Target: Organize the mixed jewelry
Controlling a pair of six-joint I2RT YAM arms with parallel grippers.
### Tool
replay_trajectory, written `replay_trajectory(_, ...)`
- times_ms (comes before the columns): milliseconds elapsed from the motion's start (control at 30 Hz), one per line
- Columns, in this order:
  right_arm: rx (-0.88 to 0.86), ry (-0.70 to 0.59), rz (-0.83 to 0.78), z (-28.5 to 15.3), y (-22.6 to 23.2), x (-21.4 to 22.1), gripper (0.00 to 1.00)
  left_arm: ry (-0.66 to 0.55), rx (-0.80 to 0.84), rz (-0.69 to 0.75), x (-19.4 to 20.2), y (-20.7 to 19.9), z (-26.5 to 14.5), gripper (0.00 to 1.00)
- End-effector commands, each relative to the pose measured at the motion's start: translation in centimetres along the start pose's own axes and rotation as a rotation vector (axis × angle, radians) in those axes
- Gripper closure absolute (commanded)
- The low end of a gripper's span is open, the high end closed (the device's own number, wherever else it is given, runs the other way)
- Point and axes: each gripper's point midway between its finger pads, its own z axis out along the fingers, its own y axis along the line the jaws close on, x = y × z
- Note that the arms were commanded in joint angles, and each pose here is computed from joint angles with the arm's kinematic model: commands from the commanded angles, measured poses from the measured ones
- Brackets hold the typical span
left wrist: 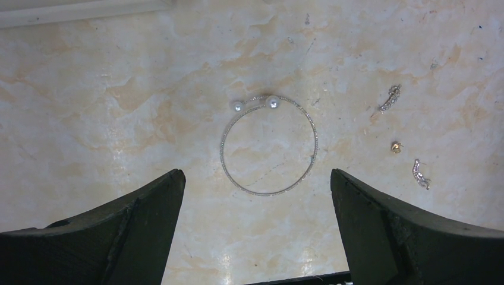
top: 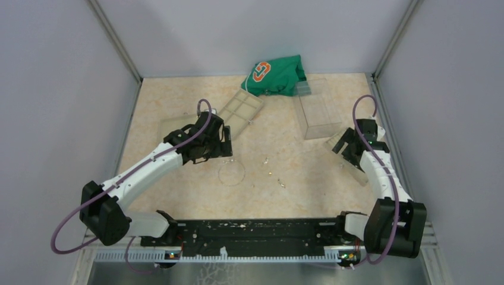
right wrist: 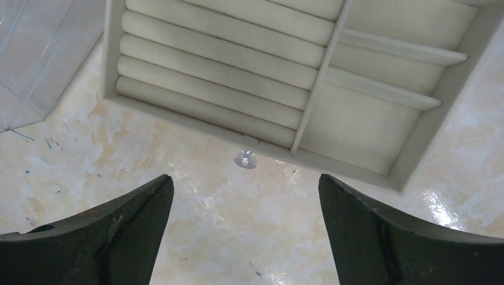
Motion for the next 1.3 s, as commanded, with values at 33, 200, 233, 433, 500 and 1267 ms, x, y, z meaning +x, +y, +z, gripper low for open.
replay_trajectory(33,0.020,-0.042,0.014,0.3,-0.8,-1.9,0.07,-0.014,0.009,-0.005,-0.6,-0.3,-0.2,0.01)
replay_trajectory(200,-0.042,0.047,0.033,1.3,-0.4,-0.1,0.05,-0.012,0.010,0.000,-0.6,-0.3,-0.1,0.01)
replay_trajectory(233,-0.050,0.062,0.038,1.4,-0.3,0.3,0.05,-0.014,0.009,0.001,-0.6,-0.3,-0.1,0.01)
replay_trajectory(433,-0.113,0.133,0.059,1.5,0.3,2.9,0.04,-0.032,-0.026,-0.005,-1.1,0.2,0.1,0.01)
replay_trajectory(500,-0.143,0.160,0.062,1.5,0.7,3.8,0.04,-0.045,-0.033,-0.005,-1.5,0.3,0.0,0.01)
replay_trajectory(1267,-0.338,0.197,0.050,-2.3,4.3,5.7,0.05,0.007,-0.239,-0.533,-6.4,-0.3,12.9,0.19)
